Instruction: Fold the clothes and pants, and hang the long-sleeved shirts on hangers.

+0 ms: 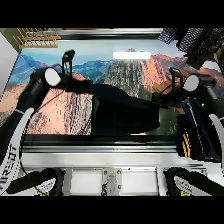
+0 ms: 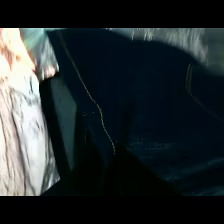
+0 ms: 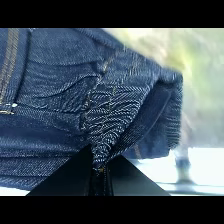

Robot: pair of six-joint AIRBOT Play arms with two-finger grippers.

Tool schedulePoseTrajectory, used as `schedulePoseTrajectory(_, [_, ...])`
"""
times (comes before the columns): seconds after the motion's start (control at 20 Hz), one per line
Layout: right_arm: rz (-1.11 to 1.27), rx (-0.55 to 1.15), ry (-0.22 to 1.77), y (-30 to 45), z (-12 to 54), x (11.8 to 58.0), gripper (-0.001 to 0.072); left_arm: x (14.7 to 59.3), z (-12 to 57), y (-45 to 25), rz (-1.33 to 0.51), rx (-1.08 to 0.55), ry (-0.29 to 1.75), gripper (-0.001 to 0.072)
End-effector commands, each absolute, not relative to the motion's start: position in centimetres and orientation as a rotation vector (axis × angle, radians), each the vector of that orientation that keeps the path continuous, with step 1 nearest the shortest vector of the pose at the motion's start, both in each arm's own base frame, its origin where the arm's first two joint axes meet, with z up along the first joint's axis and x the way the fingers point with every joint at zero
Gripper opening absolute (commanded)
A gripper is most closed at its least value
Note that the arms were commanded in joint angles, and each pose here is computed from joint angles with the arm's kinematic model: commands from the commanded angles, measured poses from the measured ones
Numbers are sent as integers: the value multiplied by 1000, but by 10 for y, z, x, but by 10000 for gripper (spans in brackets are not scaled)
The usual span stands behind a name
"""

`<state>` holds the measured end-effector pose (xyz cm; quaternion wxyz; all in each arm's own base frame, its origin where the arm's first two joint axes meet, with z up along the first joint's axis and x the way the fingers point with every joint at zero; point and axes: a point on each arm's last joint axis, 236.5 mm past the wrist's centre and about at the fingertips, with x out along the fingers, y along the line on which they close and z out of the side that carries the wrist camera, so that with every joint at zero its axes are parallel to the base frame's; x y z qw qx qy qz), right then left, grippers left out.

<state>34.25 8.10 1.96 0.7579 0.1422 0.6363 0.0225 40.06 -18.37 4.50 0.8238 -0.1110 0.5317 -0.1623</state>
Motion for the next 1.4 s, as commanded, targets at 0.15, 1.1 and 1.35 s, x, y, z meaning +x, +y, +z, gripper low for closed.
schedulePoseTrajectory(0.15, [-6, 271, 1522, 70, -55, 283, 46, 291, -53, -200, -358, -186, 1311, 14])
schedulePoseTrajectory(1.1, [109, 318, 1530, 91, -59, 256, 606, 210, -70, -214, -418, -148, 1460, 629])
schedulePoseTrajectory(1.35, [147, 339, 1425, 44, -2, 254, 606, 228, 5, -199, -447, -212, 1282, 629])
